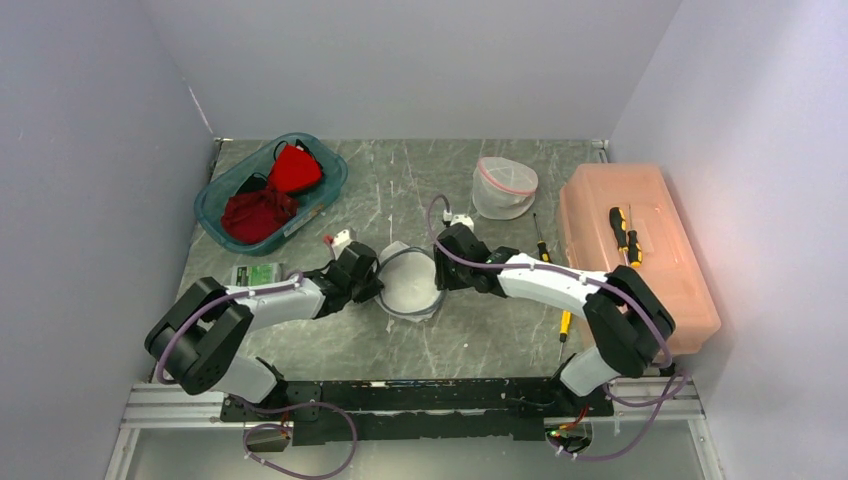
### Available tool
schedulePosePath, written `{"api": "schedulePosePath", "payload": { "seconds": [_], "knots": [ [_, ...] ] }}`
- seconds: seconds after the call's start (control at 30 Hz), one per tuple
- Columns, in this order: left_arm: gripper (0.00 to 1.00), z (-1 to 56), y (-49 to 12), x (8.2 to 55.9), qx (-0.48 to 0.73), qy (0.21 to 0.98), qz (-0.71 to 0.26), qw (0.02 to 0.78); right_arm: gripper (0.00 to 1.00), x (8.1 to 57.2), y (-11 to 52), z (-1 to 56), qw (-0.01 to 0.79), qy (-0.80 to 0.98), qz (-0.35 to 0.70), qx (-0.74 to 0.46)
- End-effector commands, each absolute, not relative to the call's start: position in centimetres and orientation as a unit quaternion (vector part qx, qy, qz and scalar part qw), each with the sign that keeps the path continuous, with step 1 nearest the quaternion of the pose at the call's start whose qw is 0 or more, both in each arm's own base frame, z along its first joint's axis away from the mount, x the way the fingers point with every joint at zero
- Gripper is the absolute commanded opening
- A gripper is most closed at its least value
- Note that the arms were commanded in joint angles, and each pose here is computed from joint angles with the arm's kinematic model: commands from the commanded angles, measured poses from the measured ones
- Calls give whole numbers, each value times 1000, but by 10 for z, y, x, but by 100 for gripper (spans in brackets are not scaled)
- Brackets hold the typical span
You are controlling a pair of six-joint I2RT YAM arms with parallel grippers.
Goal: Unzip the laundry bag and remove the bra
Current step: Close the laundry bag at the center of the board.
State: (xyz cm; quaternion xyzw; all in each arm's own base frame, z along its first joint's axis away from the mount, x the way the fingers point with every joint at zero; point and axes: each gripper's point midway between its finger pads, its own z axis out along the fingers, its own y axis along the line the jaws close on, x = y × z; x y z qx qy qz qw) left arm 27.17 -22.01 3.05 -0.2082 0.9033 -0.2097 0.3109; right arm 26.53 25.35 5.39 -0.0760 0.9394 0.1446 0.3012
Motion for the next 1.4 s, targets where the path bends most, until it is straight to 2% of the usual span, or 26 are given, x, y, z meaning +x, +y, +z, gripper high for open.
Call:
{"api": "schedulePosePath", "payload": {
  "seconds": [0.0, 0.1, 0.2, 0.33, 0.4, 0.6, 0.77, 1.0, 1.2, 1.37],
  "knots": [
    [3, 26, -201, 286, -214, 901, -171, 337, 49, 273, 235, 87, 343, 929, 125, -64],
    [3, 27, -201, 288, -213, 900, -170, 339, 51, 272, 237, 121, 377, 911, 154, -64],
    [3, 26, -199, 289, -213, 902, -167, 336, 43, 265, 264, 148, 402, 877, 244, -100],
    [3, 27, -197, 289, -214, 902, -167, 336, 31, 249, 313, 139, 348, 855, 347, -166],
    [3, 30, -198, 289, -213, 901, -169, 338, 27, 252, 323, 123, 332, 858, 356, -162],
    [11, 39, -195, 283, -205, 905, -167, 334, 25, 265, 336, 75, 303, 878, 341, -143],
    [23, 52, -195, 277, -201, 904, -179, 333, 24, 275, 336, 46, 287, 896, 311, -134],
    [35, 92, -199, 263, -181, 895, -226, 340, 23, 278, 333, 21, 265, 915, 278, -124],
    [36, 136, -225, 267, -133, 876, -298, 355, 22, 279, 329, 12, 259, 922, 260, -121],
    [25, 131, -244, 283, -102, 888, -291, 341, 23, 277, 325, 8, 257, 925, 253, -119]
  ]
}}
